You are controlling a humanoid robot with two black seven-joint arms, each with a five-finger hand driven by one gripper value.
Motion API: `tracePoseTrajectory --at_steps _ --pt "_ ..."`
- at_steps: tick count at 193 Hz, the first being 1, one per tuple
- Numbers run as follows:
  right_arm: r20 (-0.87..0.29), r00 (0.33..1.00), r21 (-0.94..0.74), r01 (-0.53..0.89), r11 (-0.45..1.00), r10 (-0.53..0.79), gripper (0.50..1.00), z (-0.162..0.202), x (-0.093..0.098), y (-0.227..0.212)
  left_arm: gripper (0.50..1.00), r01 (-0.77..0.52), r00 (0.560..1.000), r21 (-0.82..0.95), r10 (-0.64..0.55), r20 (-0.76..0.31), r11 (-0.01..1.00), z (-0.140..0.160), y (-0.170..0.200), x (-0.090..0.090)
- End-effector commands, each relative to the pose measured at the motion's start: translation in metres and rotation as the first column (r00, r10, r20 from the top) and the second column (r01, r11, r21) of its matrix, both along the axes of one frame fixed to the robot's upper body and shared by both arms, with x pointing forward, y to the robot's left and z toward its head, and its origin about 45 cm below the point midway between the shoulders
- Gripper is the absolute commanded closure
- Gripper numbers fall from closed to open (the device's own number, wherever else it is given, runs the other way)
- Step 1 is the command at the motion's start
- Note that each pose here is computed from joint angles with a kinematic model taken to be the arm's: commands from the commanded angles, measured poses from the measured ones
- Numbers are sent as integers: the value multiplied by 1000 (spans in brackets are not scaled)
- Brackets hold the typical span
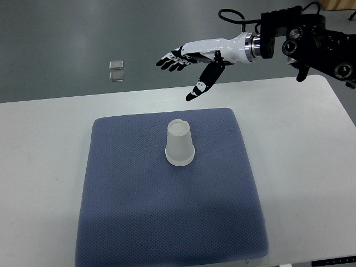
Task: Stack paper cups
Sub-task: 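Open the right hand and withdraw it upward from the cups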
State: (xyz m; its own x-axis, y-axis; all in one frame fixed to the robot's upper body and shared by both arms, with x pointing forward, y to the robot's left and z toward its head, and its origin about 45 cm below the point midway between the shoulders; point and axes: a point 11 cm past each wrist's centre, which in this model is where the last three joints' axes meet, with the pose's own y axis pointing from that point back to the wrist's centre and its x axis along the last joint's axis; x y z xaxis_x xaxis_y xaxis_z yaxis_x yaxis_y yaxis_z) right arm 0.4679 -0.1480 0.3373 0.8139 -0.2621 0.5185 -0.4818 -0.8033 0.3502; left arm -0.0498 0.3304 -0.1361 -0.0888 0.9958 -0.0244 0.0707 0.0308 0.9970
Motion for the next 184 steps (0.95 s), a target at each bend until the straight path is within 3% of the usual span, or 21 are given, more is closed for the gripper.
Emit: tracePoseTrajectory --at_steps 1,21,52,87,184 --pt "-154 978 240 177 954 -143 587 -11 10 -31 500 0 1000 1 0 0 1000 0 0 0" --pt "-360 901 398 382 834 -241 587 -51 12 -63 500 0 1000 -1 0 0 1000 0 0 0" --pt "-591 749 495 629 599 -299 587 -96 7 -96 500 -1 1000 -1 1 1 1000 0 0 0" --pt "-728 615 460 765 451 -301 585 -125 2 -102 500 1 1000 1 -1 0 1000 0 0 0" --pt "-763 576 441 795 415 -292 576 -149 -11 -109 500 1 1000 1 -1 0 1000 0 0 0"
